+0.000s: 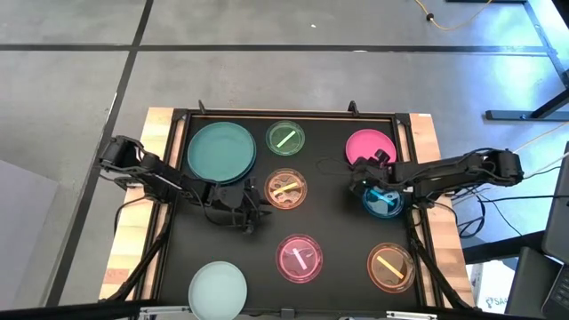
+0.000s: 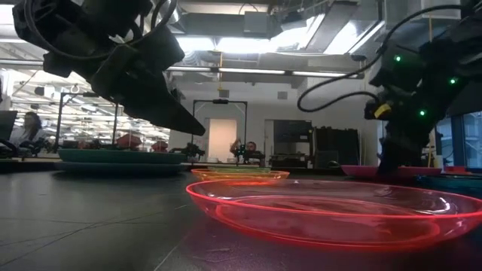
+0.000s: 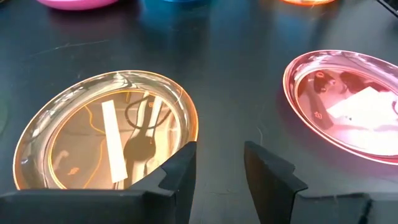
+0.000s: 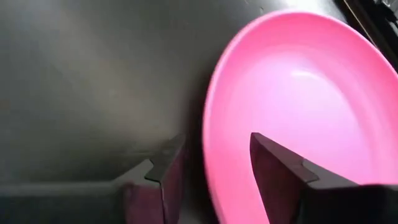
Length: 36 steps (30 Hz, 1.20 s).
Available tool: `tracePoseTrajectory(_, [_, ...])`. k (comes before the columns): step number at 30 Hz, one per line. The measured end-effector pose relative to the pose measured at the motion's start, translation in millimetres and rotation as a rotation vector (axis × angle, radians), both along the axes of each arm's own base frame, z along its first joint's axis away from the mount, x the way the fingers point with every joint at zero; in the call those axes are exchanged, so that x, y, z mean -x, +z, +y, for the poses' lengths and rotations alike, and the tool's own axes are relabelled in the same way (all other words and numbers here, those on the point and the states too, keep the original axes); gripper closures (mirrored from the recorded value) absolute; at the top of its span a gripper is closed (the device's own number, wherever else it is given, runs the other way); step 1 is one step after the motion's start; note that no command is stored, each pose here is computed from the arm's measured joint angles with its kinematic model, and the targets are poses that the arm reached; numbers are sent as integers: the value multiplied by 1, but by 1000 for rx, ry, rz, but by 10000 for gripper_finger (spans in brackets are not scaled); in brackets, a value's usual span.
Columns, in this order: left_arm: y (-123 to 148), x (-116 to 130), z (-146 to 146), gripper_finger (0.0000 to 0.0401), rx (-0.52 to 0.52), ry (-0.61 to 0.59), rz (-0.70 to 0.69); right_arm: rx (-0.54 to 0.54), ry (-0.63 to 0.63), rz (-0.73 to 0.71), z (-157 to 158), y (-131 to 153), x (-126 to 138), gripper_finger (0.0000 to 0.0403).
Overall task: Stack plastic plates
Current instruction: Stack the pink plate on top of the green plate on the table
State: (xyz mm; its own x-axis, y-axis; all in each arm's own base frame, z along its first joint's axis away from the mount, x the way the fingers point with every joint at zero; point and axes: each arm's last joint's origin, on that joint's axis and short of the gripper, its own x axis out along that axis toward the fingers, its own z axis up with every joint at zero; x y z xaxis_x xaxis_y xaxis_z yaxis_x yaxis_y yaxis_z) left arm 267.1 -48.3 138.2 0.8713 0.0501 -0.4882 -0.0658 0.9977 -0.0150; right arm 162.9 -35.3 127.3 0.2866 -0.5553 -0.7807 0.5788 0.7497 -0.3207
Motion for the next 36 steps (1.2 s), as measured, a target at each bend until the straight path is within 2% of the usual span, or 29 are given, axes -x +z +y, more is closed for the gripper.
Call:
tracePoseTrajectory(6, [0, -1, 4, 274, 0, 16, 0, 38, -4, 30, -5, -2, 2, 251])
tracePoseTrajectory(17, [0, -1, 3, 274, 1, 13, 0, 35, 62, 11, -7, 0, -3, 393])
tracePoseTrajectory(24, [0, -1, 3, 274, 6, 15, 0, -14, 202, -46, -4, 3, -12, 399])
tracePoseTrajectory(32, [0, -1, 3, 274, 9, 13, -1, -141, 558, -183, 33, 9, -27, 400])
tracePoseTrajectory(36, [2, -2, 3, 274, 10, 11, -24, -178, 583, -229, 46, 11, -29, 392])
